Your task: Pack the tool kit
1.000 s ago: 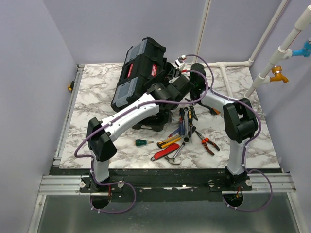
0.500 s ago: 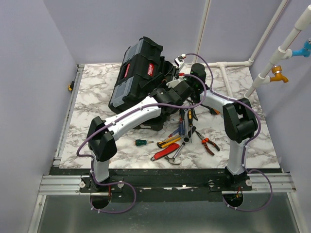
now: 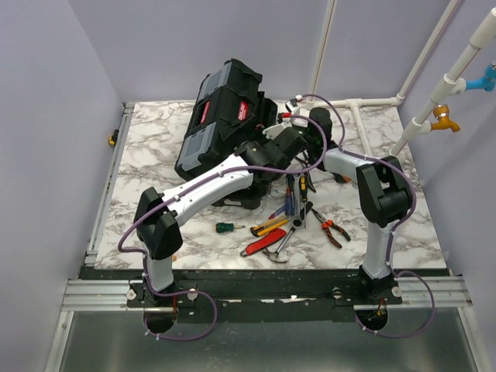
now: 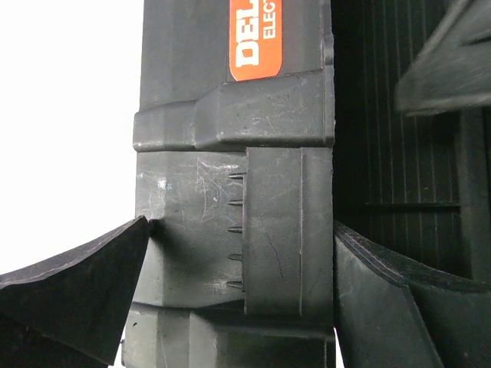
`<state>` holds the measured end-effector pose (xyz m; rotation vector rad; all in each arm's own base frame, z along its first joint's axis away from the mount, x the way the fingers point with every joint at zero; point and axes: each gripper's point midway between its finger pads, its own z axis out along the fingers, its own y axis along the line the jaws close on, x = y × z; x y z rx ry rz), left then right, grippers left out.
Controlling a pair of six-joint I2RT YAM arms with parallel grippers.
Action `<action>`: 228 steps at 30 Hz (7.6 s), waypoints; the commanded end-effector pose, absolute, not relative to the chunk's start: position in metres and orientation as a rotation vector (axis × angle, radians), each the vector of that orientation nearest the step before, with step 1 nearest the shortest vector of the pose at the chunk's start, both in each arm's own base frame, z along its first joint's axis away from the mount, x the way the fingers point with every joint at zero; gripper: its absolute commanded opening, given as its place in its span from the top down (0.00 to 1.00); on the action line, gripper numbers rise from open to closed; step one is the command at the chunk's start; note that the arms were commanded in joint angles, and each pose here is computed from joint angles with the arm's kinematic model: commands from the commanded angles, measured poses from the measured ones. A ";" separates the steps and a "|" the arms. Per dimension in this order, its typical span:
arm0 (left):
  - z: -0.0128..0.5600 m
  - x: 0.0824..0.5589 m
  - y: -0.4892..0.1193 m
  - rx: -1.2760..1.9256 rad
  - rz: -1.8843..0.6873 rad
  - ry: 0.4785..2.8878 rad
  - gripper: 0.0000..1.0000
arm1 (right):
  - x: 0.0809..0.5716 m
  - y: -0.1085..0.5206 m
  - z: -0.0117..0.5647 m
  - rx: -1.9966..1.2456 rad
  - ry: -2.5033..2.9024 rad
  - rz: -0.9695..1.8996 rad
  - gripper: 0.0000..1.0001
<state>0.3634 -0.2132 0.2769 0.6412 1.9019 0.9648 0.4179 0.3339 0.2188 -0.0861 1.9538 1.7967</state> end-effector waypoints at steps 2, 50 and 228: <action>0.310 0.364 -0.195 0.516 0.880 1.895 0.10 | 0.433 0.310 0.206 0.010 1.981 1.683 0.85; 0.281 0.404 -0.043 -0.216 -0.030 2.076 0.27 | 0.483 0.261 0.085 0.280 2.395 0.987 0.70; 0.218 0.225 -0.144 0.138 -0.536 1.428 0.05 | 0.478 0.389 0.234 -0.033 2.028 0.857 0.39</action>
